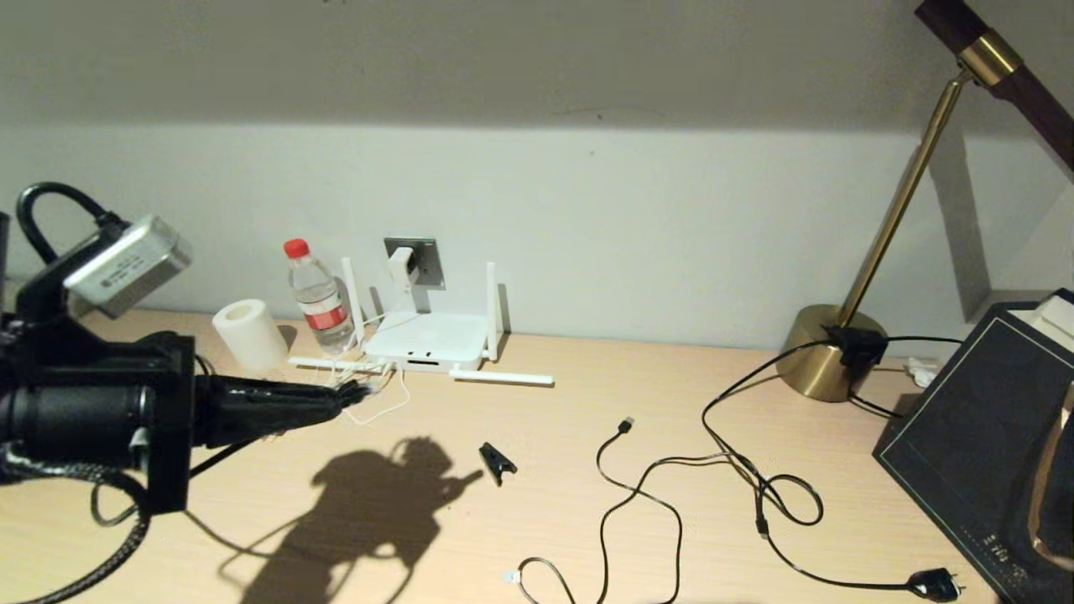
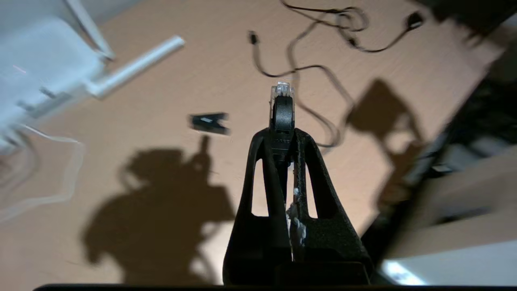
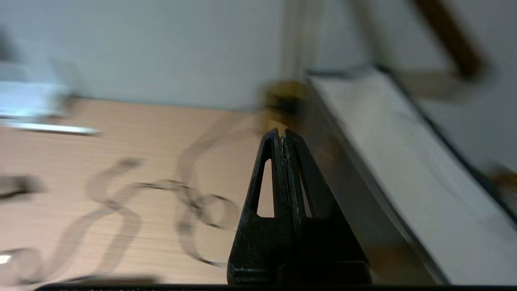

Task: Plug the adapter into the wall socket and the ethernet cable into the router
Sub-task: Align cable and router interface

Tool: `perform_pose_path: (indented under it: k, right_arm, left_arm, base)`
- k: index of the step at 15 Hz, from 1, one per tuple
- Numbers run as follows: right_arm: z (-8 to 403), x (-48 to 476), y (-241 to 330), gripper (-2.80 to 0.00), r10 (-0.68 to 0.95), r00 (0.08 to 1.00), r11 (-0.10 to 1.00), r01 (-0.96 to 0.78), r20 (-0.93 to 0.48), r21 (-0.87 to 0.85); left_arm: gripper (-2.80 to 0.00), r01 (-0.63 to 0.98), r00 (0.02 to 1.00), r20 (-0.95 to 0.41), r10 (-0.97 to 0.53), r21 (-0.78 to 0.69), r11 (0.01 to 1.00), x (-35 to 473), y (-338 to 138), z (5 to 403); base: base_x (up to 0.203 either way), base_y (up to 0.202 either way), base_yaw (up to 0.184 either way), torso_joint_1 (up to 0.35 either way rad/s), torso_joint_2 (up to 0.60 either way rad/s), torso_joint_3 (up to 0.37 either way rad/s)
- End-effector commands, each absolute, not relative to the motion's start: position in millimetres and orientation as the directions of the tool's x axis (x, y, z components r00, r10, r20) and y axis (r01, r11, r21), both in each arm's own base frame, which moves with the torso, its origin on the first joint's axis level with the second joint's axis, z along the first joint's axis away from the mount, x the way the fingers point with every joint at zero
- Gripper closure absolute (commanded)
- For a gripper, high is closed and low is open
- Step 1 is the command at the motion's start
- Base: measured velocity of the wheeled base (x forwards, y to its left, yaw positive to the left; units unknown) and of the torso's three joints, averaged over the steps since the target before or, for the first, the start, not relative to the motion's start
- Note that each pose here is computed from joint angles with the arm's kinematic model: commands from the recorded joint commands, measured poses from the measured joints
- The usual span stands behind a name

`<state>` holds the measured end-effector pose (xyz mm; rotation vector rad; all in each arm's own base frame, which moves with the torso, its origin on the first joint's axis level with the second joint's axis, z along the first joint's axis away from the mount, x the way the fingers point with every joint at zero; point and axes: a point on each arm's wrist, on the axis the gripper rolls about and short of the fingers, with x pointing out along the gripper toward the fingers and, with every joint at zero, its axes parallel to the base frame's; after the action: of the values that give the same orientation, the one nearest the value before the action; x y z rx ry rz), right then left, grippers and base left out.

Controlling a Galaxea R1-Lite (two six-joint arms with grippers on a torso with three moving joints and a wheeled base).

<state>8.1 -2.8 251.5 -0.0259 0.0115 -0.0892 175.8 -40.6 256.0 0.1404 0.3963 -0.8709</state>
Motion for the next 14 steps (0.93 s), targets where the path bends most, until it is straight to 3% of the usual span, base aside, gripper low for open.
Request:
perform_pose_path:
  k: [1,4,9,12,14]
  right_arm:
    - [212.2,-23.5,-0.8,0.0,-0.191,0.981,0.98,0.193,0.04,-0.053]
    - [167.8,-15.6,0.1,0.0,-0.145,0.989,0.987,0.143,-0.022,-0.072]
    - [93.6,1.7,-0.9,0.0,-0.124,0.981,0.989,0.11,-0.15,-0.096]
    - [76.3,1.1,0.1,0.0,-0.081,0.968,0.996,0.072,-0.236,-0.046]
    - [76.6,1.1,0.2,0.0,-0.074,0.97,0.997,0.065,-0.233,-0.049]
  left_arm:
    - [0.0,0.733,0.546,-0.408,-0.732,-0.19,0.653,163.7,-39.6,263.0]
    - [0.0,0.64,0.53,-0.399,-0.748,-0.391,0.662,157.4,-39.3,263.0]
    - [0.0,0.648,0.545,-0.372,-0.751,-0.382,0.659,136.0,-36.5,253.5]
    - [0.0,0.638,0.533,-0.368,-0.761,-0.416,0.648,128.8,-38.2,247.6]
    - [0.0,0.546,0.574,-0.404,-0.712,-0.459,0.701,133.6,-37.2,242.5]
  base:
    - [0.0,0.0,0.0,0.0,0.0,0.0]
    - [0.0,0.0,0.0,0.0,0.0,0.0]
    - [0.0,0.0,0.0,0.0,0.0,0.0]
    - [0.0,0.0,0.0,0.0,0.0,0.0]
    - [0.0,0.0,0.0,0.0,0.0,0.0]
